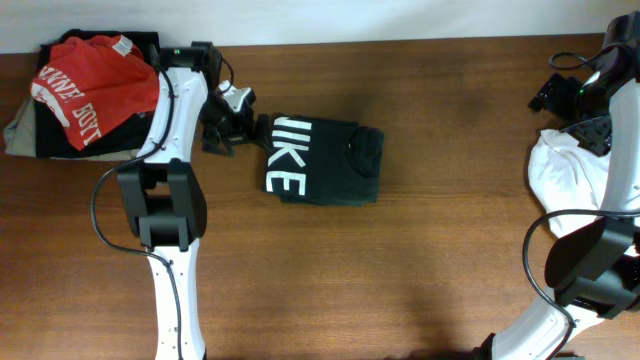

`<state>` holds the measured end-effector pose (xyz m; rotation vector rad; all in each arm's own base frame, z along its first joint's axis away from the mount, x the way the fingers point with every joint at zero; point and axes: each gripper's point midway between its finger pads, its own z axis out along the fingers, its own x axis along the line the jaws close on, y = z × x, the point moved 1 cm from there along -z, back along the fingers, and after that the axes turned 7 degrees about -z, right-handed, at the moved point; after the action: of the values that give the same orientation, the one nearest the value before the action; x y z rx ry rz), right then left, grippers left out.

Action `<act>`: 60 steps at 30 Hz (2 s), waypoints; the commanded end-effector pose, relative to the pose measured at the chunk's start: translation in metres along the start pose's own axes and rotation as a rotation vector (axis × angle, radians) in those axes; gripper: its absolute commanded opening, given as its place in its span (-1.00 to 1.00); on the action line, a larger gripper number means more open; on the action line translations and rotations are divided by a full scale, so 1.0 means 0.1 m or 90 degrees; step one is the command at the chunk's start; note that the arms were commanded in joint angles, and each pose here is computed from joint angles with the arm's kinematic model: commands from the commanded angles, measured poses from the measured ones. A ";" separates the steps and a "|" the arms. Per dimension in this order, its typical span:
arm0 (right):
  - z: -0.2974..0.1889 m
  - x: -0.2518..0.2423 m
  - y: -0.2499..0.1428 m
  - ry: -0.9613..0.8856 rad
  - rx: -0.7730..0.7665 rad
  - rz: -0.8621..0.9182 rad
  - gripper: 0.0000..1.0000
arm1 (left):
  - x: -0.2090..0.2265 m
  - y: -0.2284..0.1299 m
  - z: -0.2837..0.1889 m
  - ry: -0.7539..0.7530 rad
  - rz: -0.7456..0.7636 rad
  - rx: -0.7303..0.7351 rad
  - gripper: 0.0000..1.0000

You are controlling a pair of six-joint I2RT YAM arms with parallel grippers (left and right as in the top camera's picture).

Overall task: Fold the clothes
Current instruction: 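Grasp the folded shirt with the left gripper and lift it, then place the folded shirt onto the back-left shirt stack with the left gripper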

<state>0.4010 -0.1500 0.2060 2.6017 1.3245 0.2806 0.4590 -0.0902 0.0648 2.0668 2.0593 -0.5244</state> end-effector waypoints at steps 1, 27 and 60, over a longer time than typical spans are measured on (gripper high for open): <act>-0.03 -0.03 0.02 -0.006 -0.007 0.004 0.97 | -0.17 -0.11 0.42 -0.140 0.052 0.037 0.98; -0.03 -0.03 0.02 -0.006 -0.007 0.005 0.97 | 0.06 1.20 -0.08 0.155 0.062 -0.335 -0.99; -0.03 -0.03 0.02 -0.006 -0.007 0.004 0.98 | 3.01 0.66 -2.64 0.225 -0.376 -0.647 0.94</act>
<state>0.4011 -0.1499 0.2060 2.6010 1.3254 0.2813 0.5563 0.2828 0.1519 1.0191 2.3886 0.6880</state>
